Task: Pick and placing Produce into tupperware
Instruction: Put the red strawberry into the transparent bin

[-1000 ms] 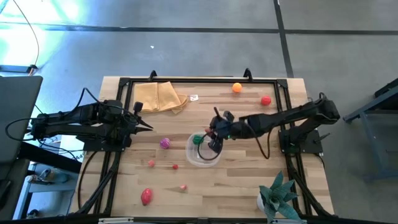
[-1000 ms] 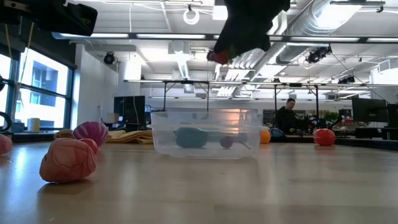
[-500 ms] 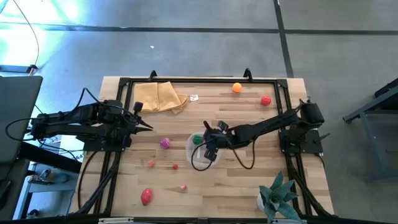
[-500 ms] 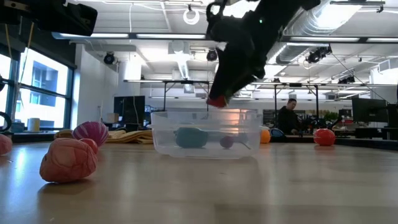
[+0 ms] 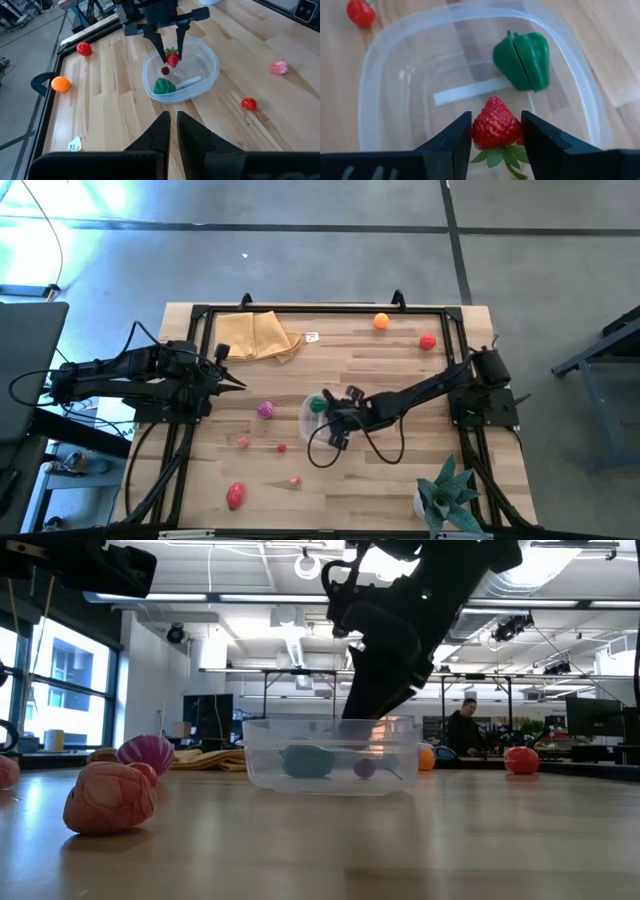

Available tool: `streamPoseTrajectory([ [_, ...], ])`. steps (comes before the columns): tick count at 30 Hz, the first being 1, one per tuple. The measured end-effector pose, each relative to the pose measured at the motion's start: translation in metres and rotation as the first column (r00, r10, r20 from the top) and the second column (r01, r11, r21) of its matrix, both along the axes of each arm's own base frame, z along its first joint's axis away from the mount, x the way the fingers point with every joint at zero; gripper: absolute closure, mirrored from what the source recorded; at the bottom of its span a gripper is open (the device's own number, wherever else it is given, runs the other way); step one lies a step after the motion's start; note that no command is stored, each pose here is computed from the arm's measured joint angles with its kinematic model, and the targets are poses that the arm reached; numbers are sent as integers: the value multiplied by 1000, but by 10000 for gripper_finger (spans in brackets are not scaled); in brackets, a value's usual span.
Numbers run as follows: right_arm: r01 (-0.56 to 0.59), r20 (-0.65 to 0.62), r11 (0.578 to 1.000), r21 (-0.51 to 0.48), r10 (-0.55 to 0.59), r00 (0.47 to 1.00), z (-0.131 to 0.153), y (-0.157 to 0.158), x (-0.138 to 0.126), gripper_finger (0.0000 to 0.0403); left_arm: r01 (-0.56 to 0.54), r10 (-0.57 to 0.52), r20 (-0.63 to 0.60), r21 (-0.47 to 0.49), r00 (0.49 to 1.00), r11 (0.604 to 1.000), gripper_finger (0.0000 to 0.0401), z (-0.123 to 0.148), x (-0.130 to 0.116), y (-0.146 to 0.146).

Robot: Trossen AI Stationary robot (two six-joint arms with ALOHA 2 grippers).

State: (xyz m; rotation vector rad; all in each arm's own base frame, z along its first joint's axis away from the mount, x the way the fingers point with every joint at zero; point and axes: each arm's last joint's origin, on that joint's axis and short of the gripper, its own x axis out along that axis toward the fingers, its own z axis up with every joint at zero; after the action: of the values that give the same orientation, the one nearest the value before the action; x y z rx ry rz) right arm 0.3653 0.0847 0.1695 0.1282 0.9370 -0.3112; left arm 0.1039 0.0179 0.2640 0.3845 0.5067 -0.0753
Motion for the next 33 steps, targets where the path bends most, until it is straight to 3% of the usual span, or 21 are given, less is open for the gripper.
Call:
streamPoseTrajectory([
  [25,-16,-11,1000,6,17,1000,-14,3,5,258,0,0,-1,0,1000,1000,377,0,0,0],
  [33,-15,-16,1000,7,15,1000,-14,2,5,225,0,0,0,0,1000,1000,377,0,0,0],
])
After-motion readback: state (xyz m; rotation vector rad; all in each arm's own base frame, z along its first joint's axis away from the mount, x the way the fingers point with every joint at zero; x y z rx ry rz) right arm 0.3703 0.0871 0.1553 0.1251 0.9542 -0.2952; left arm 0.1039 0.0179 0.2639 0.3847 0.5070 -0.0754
